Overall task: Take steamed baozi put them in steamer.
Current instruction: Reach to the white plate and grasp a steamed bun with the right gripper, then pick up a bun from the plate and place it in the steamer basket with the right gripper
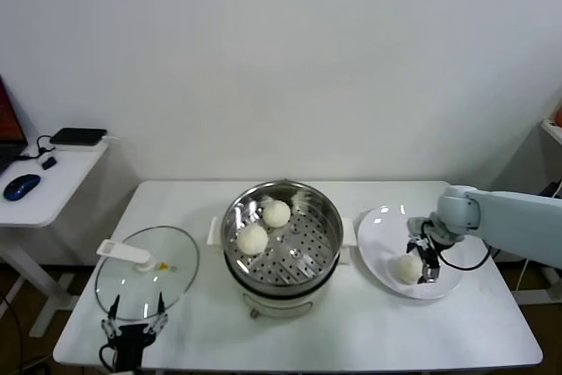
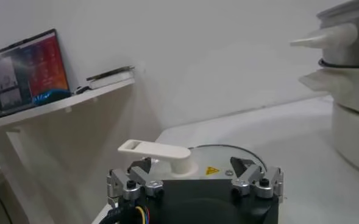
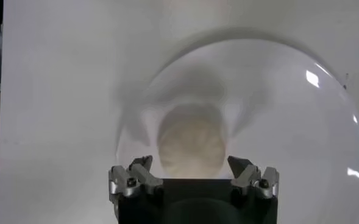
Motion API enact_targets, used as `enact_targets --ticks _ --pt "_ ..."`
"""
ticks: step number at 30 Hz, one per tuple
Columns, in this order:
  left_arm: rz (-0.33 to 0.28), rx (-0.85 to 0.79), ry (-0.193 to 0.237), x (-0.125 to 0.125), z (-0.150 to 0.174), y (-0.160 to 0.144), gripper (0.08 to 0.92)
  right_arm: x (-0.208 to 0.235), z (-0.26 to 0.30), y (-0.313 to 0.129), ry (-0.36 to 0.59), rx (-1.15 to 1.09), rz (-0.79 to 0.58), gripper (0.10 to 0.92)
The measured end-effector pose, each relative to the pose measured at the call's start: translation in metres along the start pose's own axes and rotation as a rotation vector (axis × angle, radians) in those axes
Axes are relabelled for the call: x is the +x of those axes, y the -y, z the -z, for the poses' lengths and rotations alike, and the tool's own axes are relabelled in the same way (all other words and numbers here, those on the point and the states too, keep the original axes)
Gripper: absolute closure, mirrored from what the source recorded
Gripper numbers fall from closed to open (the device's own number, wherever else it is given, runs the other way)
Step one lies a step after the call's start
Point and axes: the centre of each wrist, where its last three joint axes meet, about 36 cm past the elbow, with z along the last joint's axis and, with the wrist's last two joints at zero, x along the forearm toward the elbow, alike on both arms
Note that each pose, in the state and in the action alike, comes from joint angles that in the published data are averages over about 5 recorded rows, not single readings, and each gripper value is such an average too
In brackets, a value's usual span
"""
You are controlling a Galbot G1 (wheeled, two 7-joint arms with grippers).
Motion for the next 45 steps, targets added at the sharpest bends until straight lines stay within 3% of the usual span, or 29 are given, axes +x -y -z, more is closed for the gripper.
enact_targets --ticks 7,11,19,27,37,45 --pt "0.000 0.001 0.002 0.000 0.001 0.000 0.177 -0.001 0.002 0.003 -0.001 0.004 -0.003 0.417" --pt "0.001 0.000 0.001 0.000 0.001 0.000 0.177 0.000 0.003 0.003 0.000 0.006 -0.002 0.467" --pt "0.001 -0.003 0.004 0.003 0.003 -0.002 0.177 0.027 0.005 0.009 0.020 0.046 -0.002 0.487" --pt "0.000 -0.013 -0.006 0.009 0.000 -0.004 0.177 0.118 0.034 0.042 0.111 0.212 -0.033 0.494" --pt "-0.003 -0.024 0.005 0.008 0.002 -0.003 0.177 0.236 0.123 0.051 0.221 0.576 -0.070 0.505" --pt "0.004 -0.022 0.016 0.007 0.005 -0.004 0.177 0.265 0.209 0.037 0.208 0.892 -0.041 0.506"
